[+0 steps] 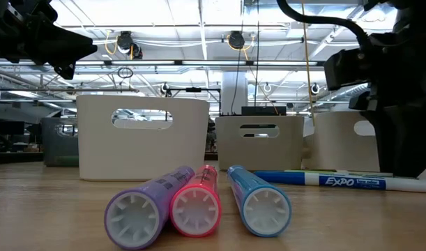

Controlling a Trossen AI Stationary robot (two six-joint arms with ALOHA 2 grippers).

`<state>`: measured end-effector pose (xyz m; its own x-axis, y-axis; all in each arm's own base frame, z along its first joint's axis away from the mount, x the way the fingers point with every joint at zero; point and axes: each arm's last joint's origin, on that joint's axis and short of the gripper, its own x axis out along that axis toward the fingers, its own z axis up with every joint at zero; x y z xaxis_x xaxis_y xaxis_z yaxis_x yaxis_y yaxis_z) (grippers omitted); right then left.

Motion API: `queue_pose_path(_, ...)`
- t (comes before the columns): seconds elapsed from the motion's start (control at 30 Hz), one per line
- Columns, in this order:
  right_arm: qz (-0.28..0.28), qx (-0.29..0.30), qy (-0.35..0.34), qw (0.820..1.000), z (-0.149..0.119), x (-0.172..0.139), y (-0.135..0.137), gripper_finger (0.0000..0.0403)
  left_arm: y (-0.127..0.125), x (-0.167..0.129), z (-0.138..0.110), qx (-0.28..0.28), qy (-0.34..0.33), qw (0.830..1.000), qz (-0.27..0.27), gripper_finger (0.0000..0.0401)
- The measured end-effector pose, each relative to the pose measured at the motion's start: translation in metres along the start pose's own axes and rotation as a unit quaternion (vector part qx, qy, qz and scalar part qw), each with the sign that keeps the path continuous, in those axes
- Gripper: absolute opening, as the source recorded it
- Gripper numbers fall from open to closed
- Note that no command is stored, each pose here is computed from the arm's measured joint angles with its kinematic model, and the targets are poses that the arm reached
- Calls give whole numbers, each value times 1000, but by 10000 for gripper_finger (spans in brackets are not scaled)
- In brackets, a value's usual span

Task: Pick & Place Markers
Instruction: Put the brown dry erase marker into the gray bin

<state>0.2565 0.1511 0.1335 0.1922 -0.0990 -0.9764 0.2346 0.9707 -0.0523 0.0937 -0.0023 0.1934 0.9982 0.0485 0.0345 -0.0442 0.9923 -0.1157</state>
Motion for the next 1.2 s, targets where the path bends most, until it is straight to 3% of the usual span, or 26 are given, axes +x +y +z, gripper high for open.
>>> queue_pose_path(0.3,4,-11,2,1000,0,1,1,15,0,0,0,0,0,1000,0,90)
queue_pose_path(0.63,29,-6,-23,999,5,-13,2,12,0,0,0,0,0,1000,0,90)
queue_pose_path(0.97,92,23,-142,985,17,-62,-2,13,0,0,0,0,0,1000,0,90)
queue_pose_path(1.2,101,66,-296,948,36,-96,-12,13,0,0,0,0,0,1000,0,90)
